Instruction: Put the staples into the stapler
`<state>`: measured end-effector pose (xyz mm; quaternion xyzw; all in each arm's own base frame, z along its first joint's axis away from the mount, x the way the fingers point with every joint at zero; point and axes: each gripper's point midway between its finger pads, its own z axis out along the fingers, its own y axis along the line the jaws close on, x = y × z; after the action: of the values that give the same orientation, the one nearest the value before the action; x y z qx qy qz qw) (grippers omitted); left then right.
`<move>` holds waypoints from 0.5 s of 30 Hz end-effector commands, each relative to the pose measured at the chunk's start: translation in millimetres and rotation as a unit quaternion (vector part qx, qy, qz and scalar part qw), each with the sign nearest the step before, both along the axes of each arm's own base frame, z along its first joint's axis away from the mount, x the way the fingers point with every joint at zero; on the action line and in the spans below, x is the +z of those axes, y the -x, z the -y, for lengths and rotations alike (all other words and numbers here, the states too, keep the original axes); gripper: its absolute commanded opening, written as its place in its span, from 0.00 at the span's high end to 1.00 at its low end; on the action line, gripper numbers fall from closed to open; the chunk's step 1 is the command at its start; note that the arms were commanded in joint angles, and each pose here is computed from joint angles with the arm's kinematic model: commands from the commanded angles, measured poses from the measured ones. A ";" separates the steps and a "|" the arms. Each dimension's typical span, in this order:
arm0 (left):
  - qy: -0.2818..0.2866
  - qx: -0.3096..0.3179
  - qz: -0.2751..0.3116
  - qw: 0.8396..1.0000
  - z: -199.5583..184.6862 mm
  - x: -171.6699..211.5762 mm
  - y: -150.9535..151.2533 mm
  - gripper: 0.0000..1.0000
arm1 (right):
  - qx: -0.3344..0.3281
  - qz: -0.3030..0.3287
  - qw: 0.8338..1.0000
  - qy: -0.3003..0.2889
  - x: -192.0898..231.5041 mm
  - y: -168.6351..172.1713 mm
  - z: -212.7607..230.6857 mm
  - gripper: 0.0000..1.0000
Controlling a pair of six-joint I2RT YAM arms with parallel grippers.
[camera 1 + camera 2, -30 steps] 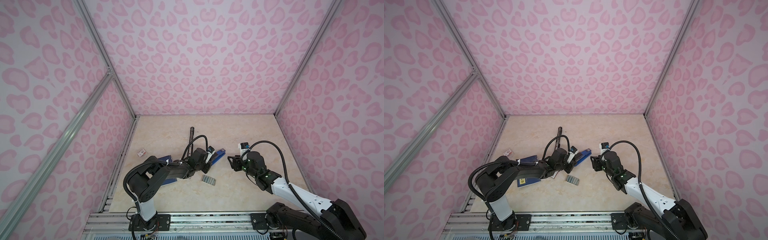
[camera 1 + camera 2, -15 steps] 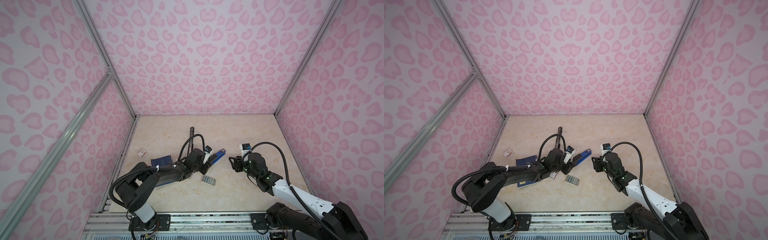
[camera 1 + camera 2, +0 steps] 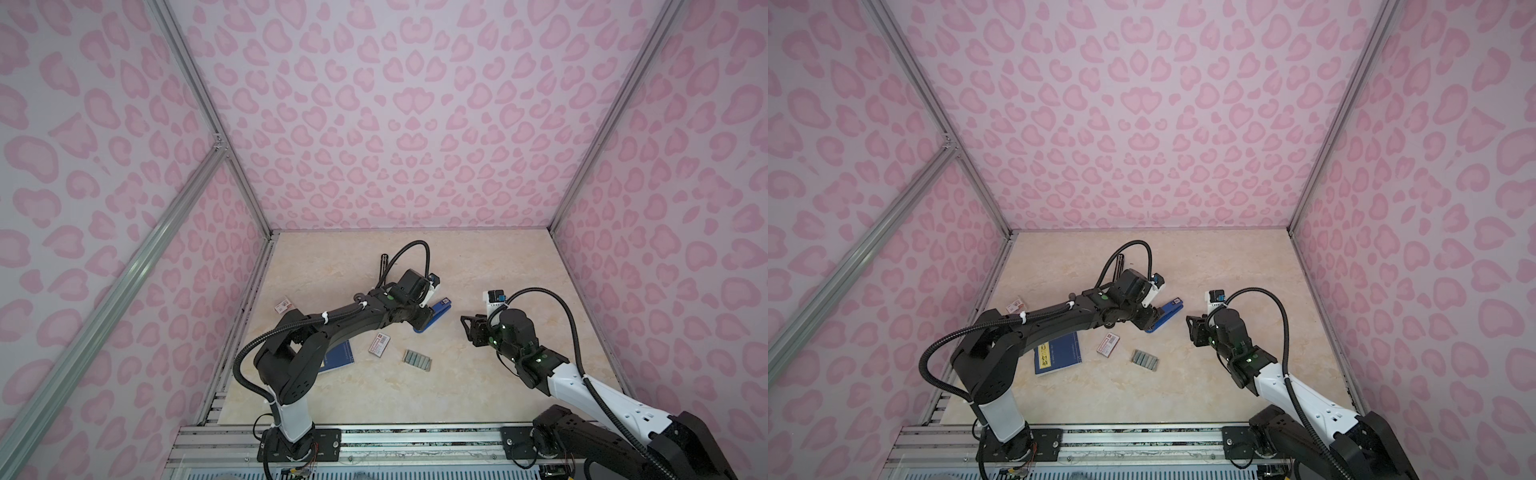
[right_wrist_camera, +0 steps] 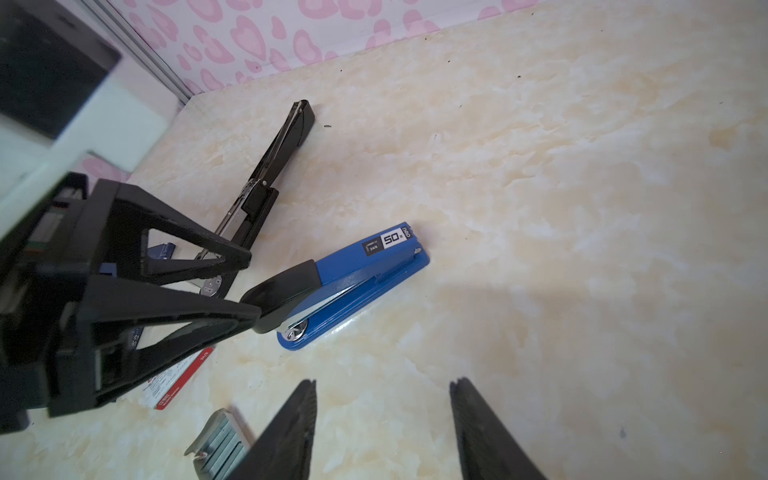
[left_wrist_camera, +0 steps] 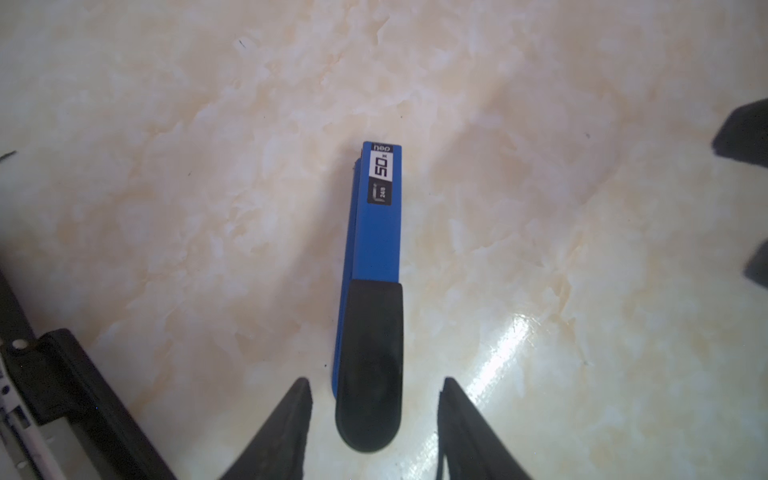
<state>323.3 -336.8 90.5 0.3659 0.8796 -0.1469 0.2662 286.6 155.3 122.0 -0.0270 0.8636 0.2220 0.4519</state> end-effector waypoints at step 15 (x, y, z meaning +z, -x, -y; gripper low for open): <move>-0.058 -0.015 -0.064 0.996 -3.0 -37.1 7.5 0.77 | -0.007 0.001 1.000 -0.015 -1.4 -0.4 3.6 0.46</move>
<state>322.0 -337.7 61.0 0.3808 0.8930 -0.1247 0.2048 285.6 150.5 118.5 -0.0184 0.8645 0.2252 0.4490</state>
